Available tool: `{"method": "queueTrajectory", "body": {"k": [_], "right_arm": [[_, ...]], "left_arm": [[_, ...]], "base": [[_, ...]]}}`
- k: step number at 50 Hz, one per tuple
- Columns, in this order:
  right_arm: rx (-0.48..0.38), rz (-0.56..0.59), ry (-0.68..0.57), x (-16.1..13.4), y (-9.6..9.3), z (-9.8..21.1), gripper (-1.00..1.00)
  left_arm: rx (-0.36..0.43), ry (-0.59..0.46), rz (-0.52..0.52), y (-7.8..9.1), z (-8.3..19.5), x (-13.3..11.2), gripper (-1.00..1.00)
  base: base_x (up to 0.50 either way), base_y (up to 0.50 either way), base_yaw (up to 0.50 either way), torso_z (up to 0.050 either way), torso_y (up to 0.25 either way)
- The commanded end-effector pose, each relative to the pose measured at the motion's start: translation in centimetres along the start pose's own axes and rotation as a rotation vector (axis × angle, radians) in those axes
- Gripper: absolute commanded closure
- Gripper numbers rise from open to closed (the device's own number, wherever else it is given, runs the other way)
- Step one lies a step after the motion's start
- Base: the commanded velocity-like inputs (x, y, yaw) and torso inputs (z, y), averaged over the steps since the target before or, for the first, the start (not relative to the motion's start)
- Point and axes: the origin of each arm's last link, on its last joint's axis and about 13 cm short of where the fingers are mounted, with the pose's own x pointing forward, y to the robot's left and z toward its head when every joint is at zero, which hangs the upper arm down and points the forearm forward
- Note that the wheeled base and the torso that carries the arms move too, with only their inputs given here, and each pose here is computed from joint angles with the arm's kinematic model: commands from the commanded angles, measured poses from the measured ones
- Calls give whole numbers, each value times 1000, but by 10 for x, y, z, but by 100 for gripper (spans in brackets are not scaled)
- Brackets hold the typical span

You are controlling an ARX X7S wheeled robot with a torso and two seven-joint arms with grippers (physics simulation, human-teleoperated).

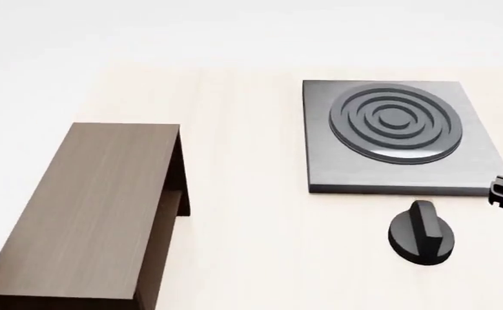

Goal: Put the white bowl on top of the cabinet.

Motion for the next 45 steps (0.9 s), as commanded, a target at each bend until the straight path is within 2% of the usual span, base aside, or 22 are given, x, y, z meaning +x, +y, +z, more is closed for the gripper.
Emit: {"method": "queueTrajectory", "body": {"k": [1, 4, 7, 9, 16, 21, 26, 32, 37, 45], "right_arm": [[1, 2, -3, 0, 1, -2, -100], [10, 13, -3, 0, 1, -2, -100], [-20, 10, 1, 0, 3, -3, -100], [-1, 12, -2, 0, 2, -3, -100], [-12, -28, 5, 1, 1, -3, -100], [-9, -168, 81, 6, -3, -7, -100], [-25, -256, 158, 9, -8, -12, -100], [-53, -293, 212, 10, -9, -17, -100], [-34, -318, 255, 11, -9, -19, -100], [-72, -347, 358, 12, -9, -23, -100]], "left_arm": [[0, 1, 0, 0, 0, 0, -100], [1, 4, -3, 0, -1, 0, -100], [0, 2, -1, 0, 0, 0, -100], [1, 2, -2, 0, -1, 0, -100], [0, 3, -4, 0, 0, -1, -100], [2, 4, -4, -1, -1, 0, -100], [3, 6, -7, -1, -2, -1, -100], [3, 4, -8, -1, 0, -1, -100], [3, 6, -9, -1, 0, -1, -100], [7, 2, -4, -2, -2, 0, -100]], "base": [[0, 0, 0, 0, 0], [14, 0, 0, 0, 0], [267, 0, 0, 0, 0], [0, 0, 0, 0, 0], [0, 0, 0, 0, 0], [0, 0, 0, 0, 0], [0, 0, 0, 0, 0], [0, 0, 0, 0, 0], [0, 0, 0, 0, 0], [0, 0, 0, 0, 0]]}}
